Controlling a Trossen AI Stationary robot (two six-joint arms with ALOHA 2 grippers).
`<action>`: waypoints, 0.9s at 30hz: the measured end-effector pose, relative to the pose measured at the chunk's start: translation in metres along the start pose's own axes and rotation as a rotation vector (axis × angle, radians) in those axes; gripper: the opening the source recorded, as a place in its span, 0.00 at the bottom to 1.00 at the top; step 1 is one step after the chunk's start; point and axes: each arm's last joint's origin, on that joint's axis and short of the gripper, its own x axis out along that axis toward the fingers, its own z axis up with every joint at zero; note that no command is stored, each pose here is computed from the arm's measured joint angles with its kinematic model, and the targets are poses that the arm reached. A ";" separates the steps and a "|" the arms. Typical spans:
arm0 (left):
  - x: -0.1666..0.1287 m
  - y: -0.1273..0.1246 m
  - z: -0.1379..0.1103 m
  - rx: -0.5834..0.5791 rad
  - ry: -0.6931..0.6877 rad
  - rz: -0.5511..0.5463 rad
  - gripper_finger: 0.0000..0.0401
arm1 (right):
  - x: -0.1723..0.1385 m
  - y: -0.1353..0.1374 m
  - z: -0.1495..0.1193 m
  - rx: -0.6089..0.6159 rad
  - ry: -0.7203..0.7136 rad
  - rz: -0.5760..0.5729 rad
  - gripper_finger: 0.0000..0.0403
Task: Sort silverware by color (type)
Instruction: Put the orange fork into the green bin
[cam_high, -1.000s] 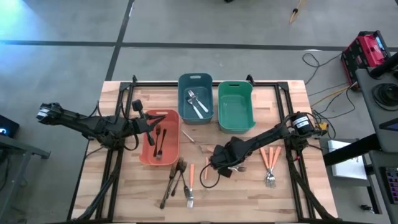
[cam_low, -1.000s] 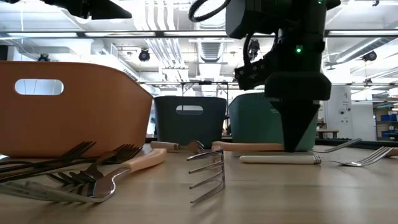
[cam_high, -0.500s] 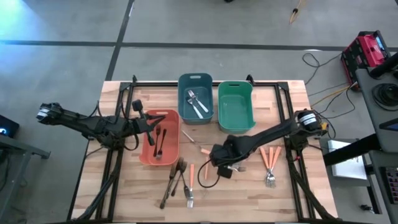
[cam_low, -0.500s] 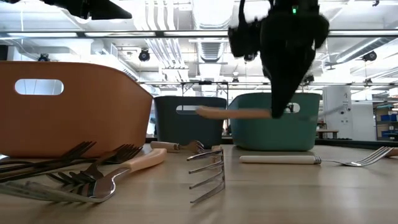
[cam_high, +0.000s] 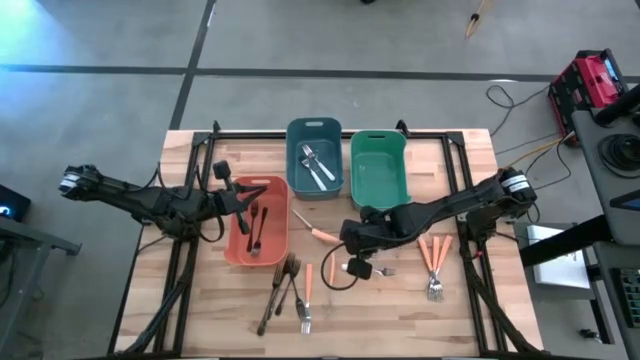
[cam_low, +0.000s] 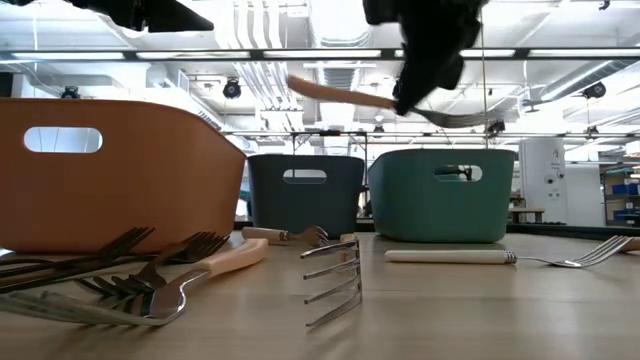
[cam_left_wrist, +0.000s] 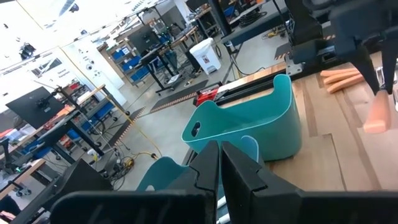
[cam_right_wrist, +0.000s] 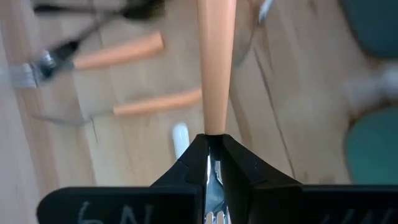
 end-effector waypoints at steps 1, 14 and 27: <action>0.000 0.000 0.000 0.001 0.001 0.000 0.00 | -0.001 -0.001 0.003 -0.007 -0.023 0.007 0.04; 0.001 -0.001 0.000 0.004 0.005 -0.002 0.00 | 0.001 -0.012 0.017 -0.049 -0.103 0.015 0.04; 0.001 -0.001 0.000 0.012 0.004 -0.001 0.00 | -0.024 -0.043 0.064 0.082 -0.319 -0.021 0.04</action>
